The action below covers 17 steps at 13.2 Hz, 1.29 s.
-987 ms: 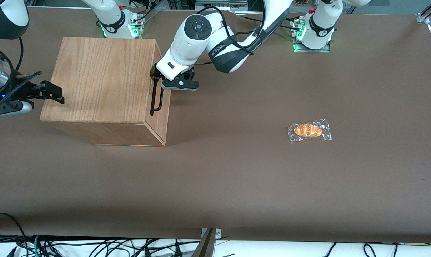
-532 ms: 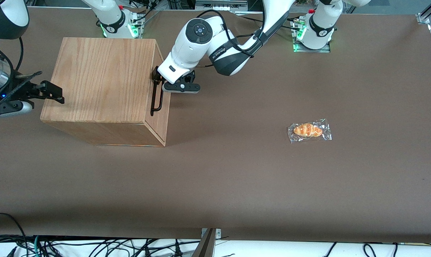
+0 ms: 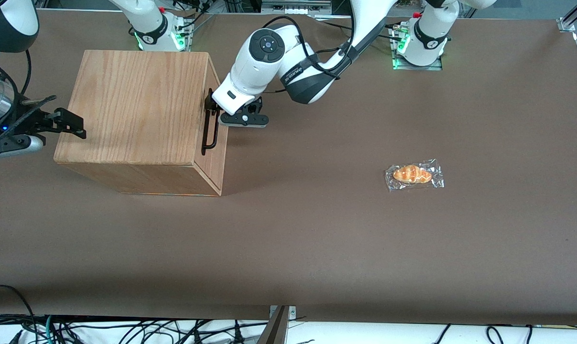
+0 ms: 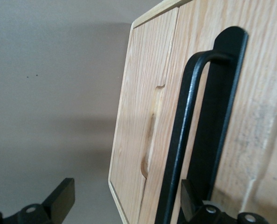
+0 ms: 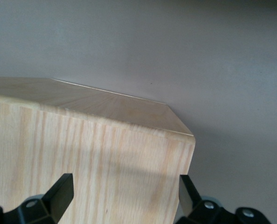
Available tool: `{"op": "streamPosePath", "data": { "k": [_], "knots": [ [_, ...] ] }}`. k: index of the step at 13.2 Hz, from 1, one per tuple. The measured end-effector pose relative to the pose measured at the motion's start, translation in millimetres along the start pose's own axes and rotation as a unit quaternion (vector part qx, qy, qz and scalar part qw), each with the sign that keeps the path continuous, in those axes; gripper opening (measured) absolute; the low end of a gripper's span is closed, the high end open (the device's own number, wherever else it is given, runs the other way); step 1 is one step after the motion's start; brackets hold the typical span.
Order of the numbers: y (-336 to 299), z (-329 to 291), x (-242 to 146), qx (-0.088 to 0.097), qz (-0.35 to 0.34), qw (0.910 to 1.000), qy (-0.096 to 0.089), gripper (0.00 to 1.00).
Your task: Open top drawer with left arm
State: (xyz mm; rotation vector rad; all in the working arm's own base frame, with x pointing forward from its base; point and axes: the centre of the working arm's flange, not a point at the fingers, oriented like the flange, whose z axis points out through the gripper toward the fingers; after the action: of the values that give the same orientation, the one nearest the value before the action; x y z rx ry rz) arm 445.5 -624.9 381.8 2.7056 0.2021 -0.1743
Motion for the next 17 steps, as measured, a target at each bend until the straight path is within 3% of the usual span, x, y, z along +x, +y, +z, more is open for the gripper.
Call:
{"op": "streamPosePath", "data": {
  "k": [11,17],
  "knots": [
    [-1.3,2.3,2.9,0.001,0.026,0.9997,0.001,1.00],
    [-1.4,2.8,2.6,0.009,0.044,0.9990,0.011,1.00]
  ]
}}
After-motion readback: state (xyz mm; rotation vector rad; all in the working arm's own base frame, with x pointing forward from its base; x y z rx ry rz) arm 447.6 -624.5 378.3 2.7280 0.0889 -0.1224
